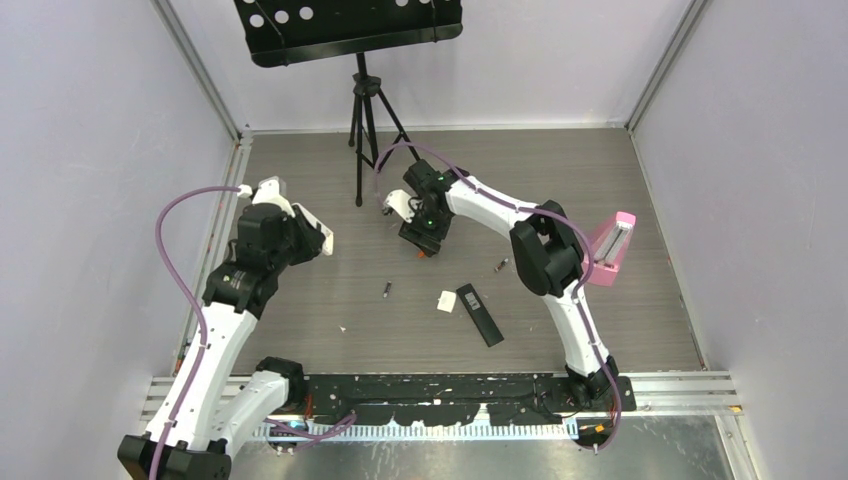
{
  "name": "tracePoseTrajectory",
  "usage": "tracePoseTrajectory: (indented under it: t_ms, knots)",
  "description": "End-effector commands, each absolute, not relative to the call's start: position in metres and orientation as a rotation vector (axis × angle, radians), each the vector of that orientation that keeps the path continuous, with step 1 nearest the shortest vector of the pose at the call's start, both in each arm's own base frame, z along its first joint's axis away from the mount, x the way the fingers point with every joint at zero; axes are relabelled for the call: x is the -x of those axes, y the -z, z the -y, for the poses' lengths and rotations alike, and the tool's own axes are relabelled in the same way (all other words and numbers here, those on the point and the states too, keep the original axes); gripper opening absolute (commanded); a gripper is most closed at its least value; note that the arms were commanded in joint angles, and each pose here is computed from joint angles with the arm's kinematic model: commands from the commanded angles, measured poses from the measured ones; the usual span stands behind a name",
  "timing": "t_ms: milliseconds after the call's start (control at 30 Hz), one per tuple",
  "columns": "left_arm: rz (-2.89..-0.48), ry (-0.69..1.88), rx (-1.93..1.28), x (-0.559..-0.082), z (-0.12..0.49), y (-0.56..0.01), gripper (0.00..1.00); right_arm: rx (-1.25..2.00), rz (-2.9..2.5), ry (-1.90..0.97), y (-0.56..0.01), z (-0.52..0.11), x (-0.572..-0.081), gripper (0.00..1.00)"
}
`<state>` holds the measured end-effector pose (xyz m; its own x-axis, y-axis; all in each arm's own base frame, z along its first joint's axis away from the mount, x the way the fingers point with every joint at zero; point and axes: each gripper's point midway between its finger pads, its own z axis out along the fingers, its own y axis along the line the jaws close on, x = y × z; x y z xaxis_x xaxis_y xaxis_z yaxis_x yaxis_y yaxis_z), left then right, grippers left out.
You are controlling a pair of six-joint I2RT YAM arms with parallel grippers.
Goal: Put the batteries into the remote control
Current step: Adjust the battery at the center of the board.
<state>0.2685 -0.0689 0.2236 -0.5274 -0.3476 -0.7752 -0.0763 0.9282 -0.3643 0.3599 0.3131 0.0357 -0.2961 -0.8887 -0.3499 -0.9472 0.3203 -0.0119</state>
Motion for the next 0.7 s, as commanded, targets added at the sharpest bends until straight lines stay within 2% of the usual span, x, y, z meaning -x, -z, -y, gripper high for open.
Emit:
tracePoseTrajectory:
  t_ms: [0, 333, 667]
  knots:
    - [-2.056, 0.369, 0.277, -0.275, 0.071, -0.245, 0.0, 1.683, -2.243, -0.296, -0.042, -0.323, -0.37, 0.61]
    - [-2.076, 0.358, 0.273, -0.279, 0.071, -0.24, 0.0, 1.745, -2.2, -0.319, -0.034, -0.336, -0.371, 0.64]
    - [-2.084, 0.362, 0.266, -0.28, 0.073, -0.239, 0.0, 1.815, -2.16, -0.376, -0.019, -0.351, -0.361, 0.62]
